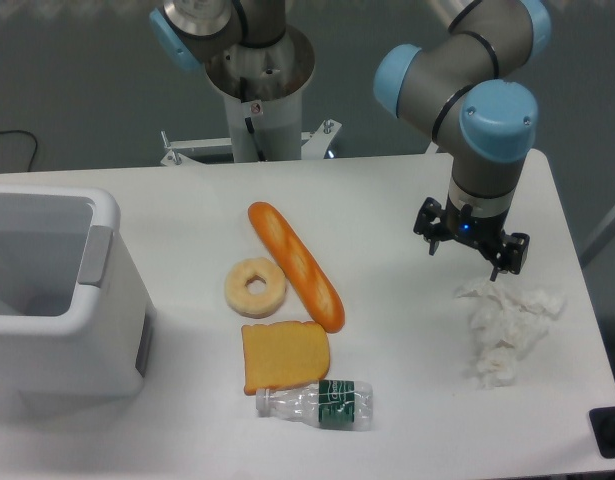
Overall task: Close the trash can
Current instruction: 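Raise the gripper and swing it toward the white trash can's lid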
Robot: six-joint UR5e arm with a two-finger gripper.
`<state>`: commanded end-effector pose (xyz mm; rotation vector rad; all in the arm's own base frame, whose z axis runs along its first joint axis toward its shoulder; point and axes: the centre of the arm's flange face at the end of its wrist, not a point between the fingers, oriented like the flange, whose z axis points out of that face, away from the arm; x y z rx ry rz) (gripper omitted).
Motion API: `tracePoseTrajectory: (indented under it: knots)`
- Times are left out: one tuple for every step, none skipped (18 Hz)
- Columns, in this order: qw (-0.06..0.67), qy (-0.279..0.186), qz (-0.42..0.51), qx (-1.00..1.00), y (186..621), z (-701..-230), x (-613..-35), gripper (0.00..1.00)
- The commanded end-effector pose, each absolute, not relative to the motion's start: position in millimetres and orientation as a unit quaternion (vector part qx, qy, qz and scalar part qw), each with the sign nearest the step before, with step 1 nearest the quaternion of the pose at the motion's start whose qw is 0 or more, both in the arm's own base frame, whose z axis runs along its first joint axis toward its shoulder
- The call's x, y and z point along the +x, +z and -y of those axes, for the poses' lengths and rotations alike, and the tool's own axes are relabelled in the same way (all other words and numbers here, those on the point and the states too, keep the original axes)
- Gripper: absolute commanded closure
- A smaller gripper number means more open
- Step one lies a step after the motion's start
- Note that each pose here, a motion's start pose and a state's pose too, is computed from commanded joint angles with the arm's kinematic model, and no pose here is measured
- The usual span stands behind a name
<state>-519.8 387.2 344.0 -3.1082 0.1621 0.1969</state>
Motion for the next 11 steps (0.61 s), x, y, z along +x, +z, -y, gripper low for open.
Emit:
tracePoseTrajectory:
  knots:
    - [0.01, 0.062, -0.053, -0.997, 342.9, -387.8, -519.5, 0.0]
    - [0.011, 0.063, -0.053, -0.997, 343.1, -388.8, -518.9, 0.0]
    - [0.011, 0.061, -0.054, -0.997, 341.4, -389.7, -518.2, 0.0]
    - [0.015, 0.061, -0.054, -0.997, 341.7, -391.3, -517.5, 0.0]
    - [0.025, 0.058, -0.05, -0.997, 340.3, -392.9, -516.4, 0.0]
    - [0.041, 0.052, -0.05, -0.997, 339.7, -396.0, -512.9, 0.0]
    - [0.048, 0.049, -0.048, -0.996, 341.4, -398.1, -509.1, 0.0]
    - [0.047, 0.049, -0.035, -0.997, 342.5, -397.7, -502.8, 0.0]
    - [0.051, 0.054, -0.028, -0.997, 352.0, -397.7, -491.5, 0.0]
    - [0.052, 0.055, -0.03, -0.997, 356.5, -398.2, -480.1, 0.0]
    - [0.053, 0.055, -0.033, -0.997, 358.9, -398.5, -470.5, 0.0]
